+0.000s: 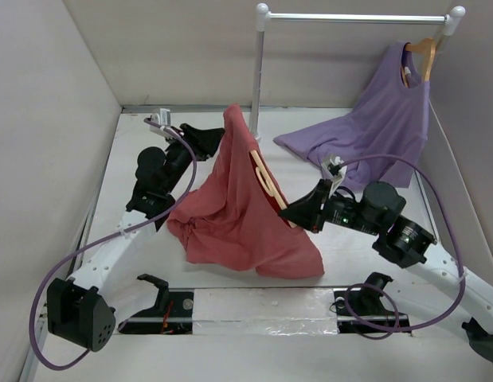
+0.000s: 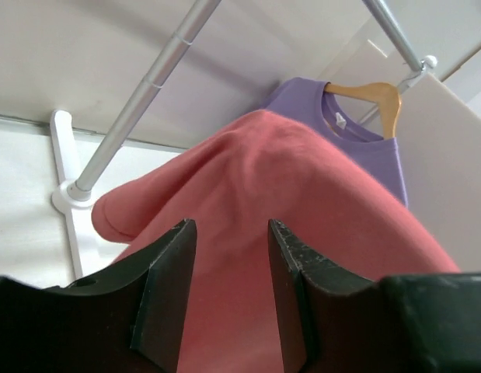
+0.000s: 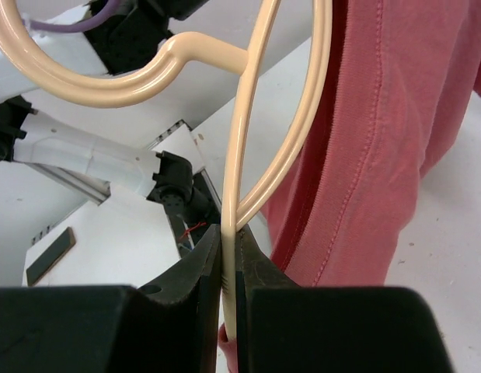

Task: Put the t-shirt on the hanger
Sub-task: Place the T-shirt on the hanger, then place the hanger at the clothesline.

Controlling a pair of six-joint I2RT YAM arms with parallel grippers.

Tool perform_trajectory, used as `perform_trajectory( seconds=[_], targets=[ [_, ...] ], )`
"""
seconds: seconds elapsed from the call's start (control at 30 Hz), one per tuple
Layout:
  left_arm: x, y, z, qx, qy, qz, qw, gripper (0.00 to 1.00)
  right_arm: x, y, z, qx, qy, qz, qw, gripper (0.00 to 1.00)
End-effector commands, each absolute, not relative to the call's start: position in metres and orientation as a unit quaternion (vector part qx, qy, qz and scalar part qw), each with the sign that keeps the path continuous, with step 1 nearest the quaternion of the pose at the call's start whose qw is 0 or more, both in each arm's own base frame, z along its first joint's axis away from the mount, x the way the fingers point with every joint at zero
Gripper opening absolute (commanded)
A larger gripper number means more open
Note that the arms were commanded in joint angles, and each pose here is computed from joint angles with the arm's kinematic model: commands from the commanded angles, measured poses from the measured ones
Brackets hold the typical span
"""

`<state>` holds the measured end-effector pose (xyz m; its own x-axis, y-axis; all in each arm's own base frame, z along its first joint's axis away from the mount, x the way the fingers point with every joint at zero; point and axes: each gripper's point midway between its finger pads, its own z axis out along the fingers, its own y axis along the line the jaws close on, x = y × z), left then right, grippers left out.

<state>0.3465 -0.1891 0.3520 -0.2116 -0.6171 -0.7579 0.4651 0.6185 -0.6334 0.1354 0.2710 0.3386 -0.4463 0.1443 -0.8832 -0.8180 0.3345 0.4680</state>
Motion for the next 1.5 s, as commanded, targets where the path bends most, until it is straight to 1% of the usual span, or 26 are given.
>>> perform_trajectory(
  seconds=[0.0, 0.07, 0.17, 0.23, 0.37, 0.43, 0.5, 0.57, 0.67, 0.8, 0.93, 0.97, 1.0, 1.07, 1.1, 1.13, 1.3, 1.47],
  targets=[
    [0.328, -0.184, 0.388, -0.044, 0.608, -0.449, 0.653, 0.39, 0.138, 0.261, 0.407, -0.246, 0.605, 0.535, 0.536, 0.0],
    [0.318, -0.182, 0.404, -0.036, 0.595, -0.456, 0.661, 0.39, 0.138, 0.253, 0.433, -0.239, 0.588, 0.533, 0.559, 0.0],
    [0.303, -0.181, 0.419, -0.023, 0.577, -0.472, 0.667, 0.4, 0.14, 0.243, 0.451, -0.222, 0.583, 0.527, 0.577, 0.0],
    [0.295, -0.184, 0.423, -0.009, 0.575, -0.48, 0.663, 0.4, 0.146, 0.242, 0.444, -0.21, 0.598, 0.519, 0.573, 0.0],
    [0.268, -0.191, 0.422, 0.025, 0.573, -0.51, 0.641, 0.36, 0.18, 0.239, 0.419, -0.179, 0.642, 0.475, 0.574, 0.0],
    [0.252, -0.197, 0.422, 0.047, 0.573, -0.529, 0.624, 0.35, 0.201, 0.225, 0.417, -0.153, 0.651, 0.451, 0.591, 0.0],
    [0.235, -0.191, 0.425, 0.05, 0.571, -0.532, 0.624, 0.33, 0.216, 0.219, 0.414, -0.143, 0.659, 0.439, 0.593, 0.0],
    [0.225, -0.18, 0.427, 0.041, 0.575, -0.512, 0.637, 0.32, 0.236, 0.203, 0.415, -0.123, 0.665, 0.423, 0.604, 0.0],
    [0.218, -0.167, 0.43, 0.031, 0.587, -0.481, 0.651, 0.31, 0.263, 0.185, 0.415, -0.096, 0.675, 0.403, 0.61, 0.0],
    [0.209, -0.161, 0.428, 0.028, 0.587, -0.477, 0.654, 0.31, 0.288, 0.164, 0.426, -0.063, 0.67, 0.395, 0.625, 0.0],
    [0.212, -0.157, 0.418, 0.021, 0.604, -0.458, 0.652, 0.31, 0.31, 0.14, 0.44, -0.026, 0.659, 0.391, 0.643, 0.0],
    [0.209, -0.156, 0.419, 0.022, 0.601, -0.459, 0.654, 0.32, 0.319, 0.136, 0.439, -0.013, 0.662, 0.393, 0.638, 0.0],
    [0.208, -0.156, 0.419, 0.026, 0.602, -0.457, 0.654, 0.33, 0.326, 0.124, 0.447, -0.002, 0.653, 0.387, 0.651, 0.0],
    [0.206, -0.154, 0.418, 0.027, 0.611, -0.448, 0.652, 0.34, 0.337, 0.115, 0.449, 0.02, 0.653, 0.399, 0.643, 0.0],
    [0.205, -0.153, 0.418, 0.028, 0.613, -0.444, 0.653, 0.35, 0.337, 0.113, 0.463, 0.008, 0.633, 0.406, 0.659, 0.0],
    [0.205, -0.151, 0.419, 0.027, 0.612, -0.437, 0.659, 0.35, 0.34, 0.102, 0.47, 0.021, 0.627, 0.4, 0.668, 0.0],
    [0.2, -0.145, 0.422, 0.027, 0.608, -0.428, 0.668, 0.38, 0.36, 0.078, 0.488, 0.05, 0.61, 0.405, 0.68, 0.0],
    [0.2, -0.15, 0.417, 0.036, 0.613, -0.434, 0.659, 0.41, 0.379, 0.056, 0.509, 0.069, 0.592, 0.41, 0.69, 0.0]
  ],
)
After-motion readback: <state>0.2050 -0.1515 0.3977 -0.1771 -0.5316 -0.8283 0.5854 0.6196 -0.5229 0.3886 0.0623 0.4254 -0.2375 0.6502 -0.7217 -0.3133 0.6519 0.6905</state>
